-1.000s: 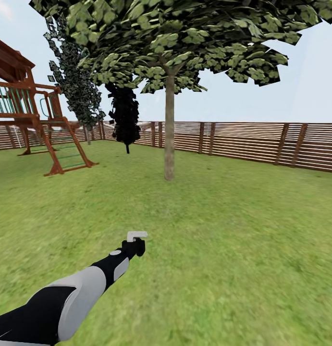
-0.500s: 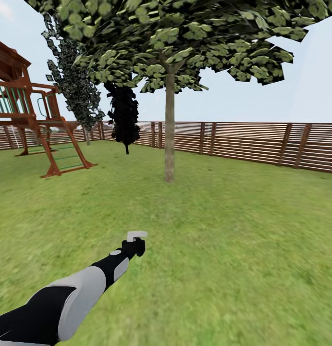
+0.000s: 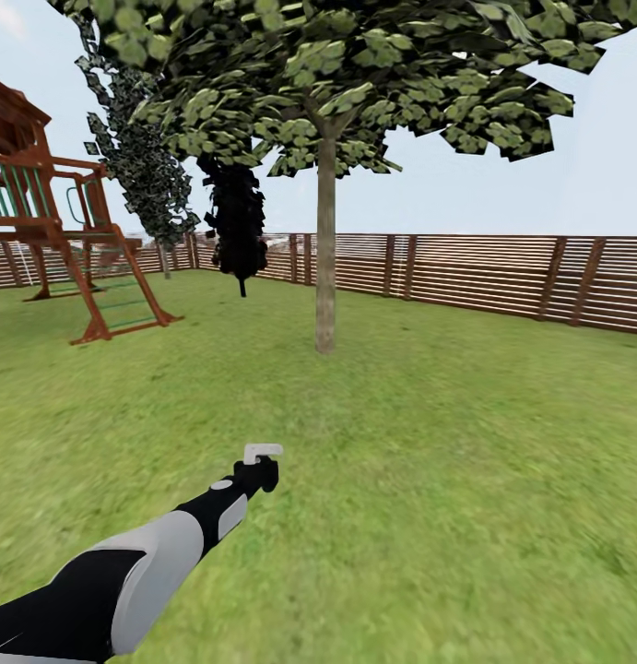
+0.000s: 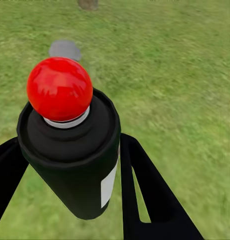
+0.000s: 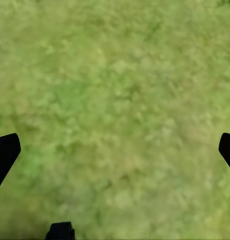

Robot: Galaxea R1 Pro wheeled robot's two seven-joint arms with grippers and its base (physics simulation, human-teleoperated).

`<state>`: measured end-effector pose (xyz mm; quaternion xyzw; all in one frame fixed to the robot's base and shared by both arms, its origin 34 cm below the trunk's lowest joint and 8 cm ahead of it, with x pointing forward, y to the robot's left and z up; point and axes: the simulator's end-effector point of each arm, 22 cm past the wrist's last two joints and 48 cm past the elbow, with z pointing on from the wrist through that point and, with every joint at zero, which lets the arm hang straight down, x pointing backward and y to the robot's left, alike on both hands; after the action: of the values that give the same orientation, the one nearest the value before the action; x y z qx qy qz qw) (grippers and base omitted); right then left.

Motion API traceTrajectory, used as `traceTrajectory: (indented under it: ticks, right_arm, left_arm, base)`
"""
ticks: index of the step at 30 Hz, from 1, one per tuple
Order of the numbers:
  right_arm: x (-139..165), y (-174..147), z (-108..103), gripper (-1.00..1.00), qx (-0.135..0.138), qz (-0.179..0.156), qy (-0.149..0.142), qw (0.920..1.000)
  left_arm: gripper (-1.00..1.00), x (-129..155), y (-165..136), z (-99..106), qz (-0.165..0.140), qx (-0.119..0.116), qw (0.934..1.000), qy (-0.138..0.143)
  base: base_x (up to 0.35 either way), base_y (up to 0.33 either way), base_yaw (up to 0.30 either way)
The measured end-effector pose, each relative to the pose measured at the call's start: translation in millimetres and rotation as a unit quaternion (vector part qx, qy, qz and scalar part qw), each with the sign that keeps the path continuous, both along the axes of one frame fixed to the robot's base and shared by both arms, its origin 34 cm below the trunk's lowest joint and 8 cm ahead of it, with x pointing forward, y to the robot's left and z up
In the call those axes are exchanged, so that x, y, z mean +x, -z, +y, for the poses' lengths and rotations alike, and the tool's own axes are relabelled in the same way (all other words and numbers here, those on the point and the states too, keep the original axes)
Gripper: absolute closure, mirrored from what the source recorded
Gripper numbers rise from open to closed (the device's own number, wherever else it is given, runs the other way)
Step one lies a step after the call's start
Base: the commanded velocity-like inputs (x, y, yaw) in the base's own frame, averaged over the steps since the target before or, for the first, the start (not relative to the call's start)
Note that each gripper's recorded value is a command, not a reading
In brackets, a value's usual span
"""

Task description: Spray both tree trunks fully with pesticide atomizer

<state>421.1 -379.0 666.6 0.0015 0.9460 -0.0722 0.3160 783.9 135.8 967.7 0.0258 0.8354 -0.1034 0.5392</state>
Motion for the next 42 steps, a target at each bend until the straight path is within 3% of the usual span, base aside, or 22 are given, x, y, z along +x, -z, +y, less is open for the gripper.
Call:
traceTrajectory:
  ticks: [42]
  right_arm:
    - [-0.3, -0.1, -1.2, -1.0, -0.001, 0.0, 0.0, 1.0]
  left_arm:
    - [1.0, -0.2, 0.3, -0.1, 0.0, 0.0, 1.0, 0.0]
  base:
    - [0.35, 0.0, 0.0]
